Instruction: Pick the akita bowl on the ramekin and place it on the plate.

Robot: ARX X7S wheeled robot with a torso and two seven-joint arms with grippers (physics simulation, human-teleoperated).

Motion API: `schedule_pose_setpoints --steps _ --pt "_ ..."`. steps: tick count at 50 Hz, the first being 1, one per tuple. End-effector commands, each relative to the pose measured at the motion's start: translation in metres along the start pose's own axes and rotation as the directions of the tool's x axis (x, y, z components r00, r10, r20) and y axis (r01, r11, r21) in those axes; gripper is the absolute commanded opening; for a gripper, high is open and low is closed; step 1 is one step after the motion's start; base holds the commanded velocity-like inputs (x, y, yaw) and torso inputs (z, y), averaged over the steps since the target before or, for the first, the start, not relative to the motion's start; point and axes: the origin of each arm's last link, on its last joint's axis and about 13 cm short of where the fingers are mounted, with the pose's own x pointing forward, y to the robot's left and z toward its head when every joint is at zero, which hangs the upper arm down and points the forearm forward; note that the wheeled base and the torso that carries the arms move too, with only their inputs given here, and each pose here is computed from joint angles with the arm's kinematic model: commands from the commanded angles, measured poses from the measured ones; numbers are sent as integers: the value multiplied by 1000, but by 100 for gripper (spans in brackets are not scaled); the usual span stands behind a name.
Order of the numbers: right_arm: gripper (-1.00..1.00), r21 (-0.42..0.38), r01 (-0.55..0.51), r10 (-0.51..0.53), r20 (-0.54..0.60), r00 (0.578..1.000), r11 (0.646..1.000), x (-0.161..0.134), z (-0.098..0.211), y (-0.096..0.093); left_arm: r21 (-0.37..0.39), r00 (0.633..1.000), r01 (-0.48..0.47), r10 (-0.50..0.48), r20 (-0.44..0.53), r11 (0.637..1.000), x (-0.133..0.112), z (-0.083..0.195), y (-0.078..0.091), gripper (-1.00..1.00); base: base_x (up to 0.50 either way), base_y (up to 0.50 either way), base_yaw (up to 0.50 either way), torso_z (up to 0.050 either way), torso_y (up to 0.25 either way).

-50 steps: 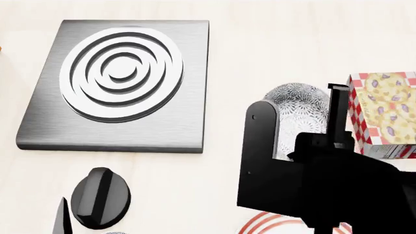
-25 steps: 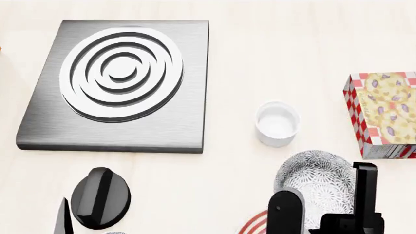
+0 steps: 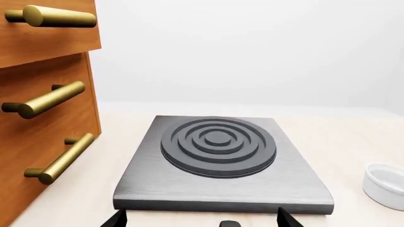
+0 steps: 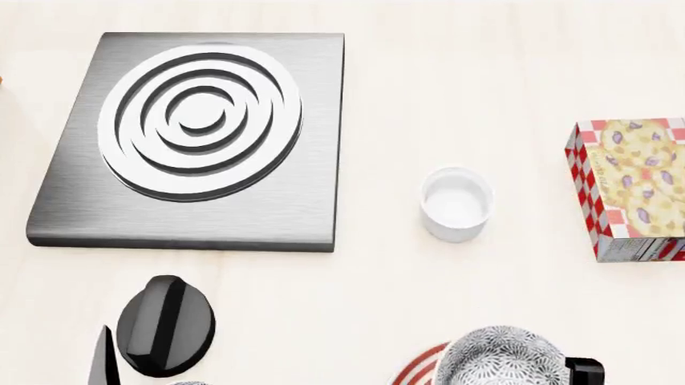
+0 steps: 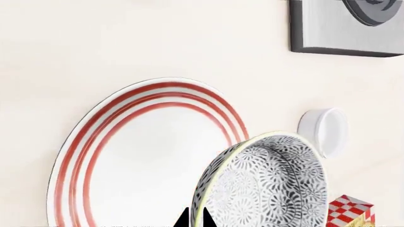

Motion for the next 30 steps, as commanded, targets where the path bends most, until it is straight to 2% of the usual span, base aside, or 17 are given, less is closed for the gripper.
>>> schedule_pose_setpoints --steps 1,30 --pt "-100 23 36 -36 -4 999 999 -1 -4 10 0 1000 -1 1 0 1000 0 0 0 100 0 0 0 0 0" --pt "-100 58 31 -33 20 999 998 25 -15 27 1 1000 1 -1 0 1000 0 0 0 100 0 0 0 0 0"
